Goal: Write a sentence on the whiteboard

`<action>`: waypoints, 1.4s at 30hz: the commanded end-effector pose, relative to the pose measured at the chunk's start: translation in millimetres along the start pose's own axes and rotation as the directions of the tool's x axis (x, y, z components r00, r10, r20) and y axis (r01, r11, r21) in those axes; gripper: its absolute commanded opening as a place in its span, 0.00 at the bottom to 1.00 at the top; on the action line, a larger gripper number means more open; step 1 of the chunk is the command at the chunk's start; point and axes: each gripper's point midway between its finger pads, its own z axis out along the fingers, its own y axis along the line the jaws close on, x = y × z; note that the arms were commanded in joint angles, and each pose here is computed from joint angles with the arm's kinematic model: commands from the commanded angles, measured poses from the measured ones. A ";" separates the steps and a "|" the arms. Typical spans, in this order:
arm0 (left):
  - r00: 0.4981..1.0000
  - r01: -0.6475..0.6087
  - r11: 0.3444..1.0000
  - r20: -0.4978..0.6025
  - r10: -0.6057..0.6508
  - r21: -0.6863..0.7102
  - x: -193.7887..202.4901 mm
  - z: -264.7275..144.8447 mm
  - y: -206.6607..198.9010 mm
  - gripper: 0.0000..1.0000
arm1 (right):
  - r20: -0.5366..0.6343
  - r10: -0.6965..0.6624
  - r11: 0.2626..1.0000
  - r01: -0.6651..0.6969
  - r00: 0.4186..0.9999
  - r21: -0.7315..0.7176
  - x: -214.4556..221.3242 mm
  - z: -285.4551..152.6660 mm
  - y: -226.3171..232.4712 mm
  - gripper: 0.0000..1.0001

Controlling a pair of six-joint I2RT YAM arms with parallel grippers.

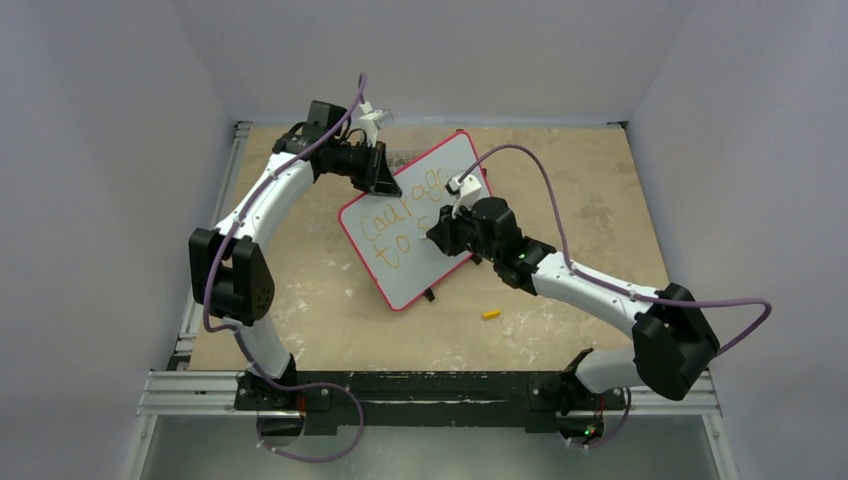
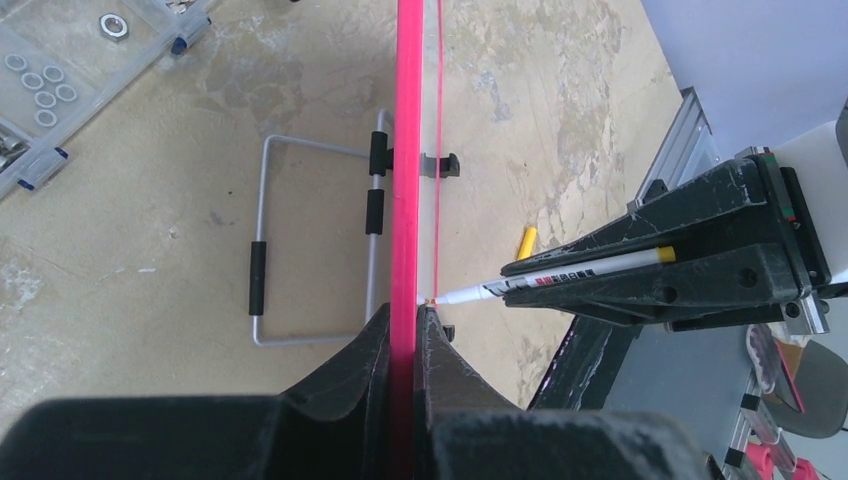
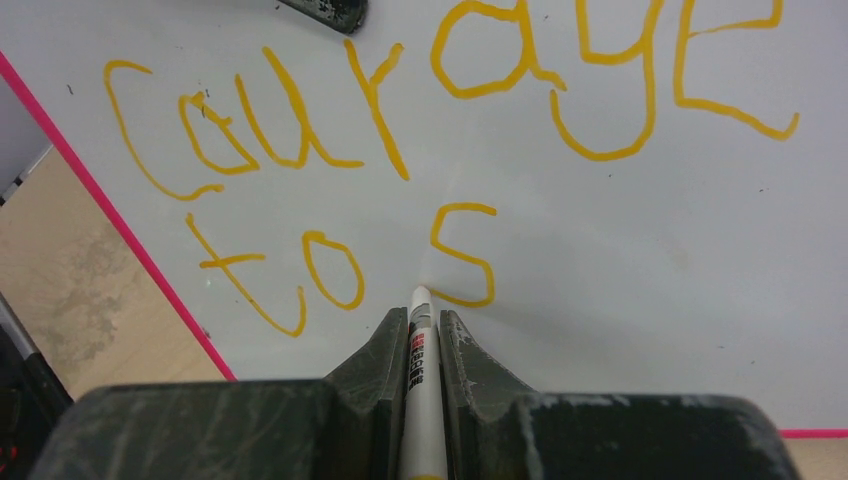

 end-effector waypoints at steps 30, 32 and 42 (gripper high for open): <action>0.998 0.004 0.998 -0.063 -0.008 -0.064 19.3 -1.6 -3.2 0.00 | 0.181 0.059 0.992 -0.078 0.982 0.099 -53.1 -2.8 -25.9 0.00; 0.998 0.003 0.998 -0.063 -0.007 -0.064 19.4 -1.8 -3.2 0.00 | 0.180 0.057 0.991 -0.078 0.982 0.111 -52.6 -1.2 -28.5 0.00; 0.998 0.006 0.998 -0.066 -0.010 -0.066 20.0 -0.7 -1.7 0.00 | 0.187 0.048 0.970 -0.090 0.981 0.224 -51.5 -2.9 -53.4 0.00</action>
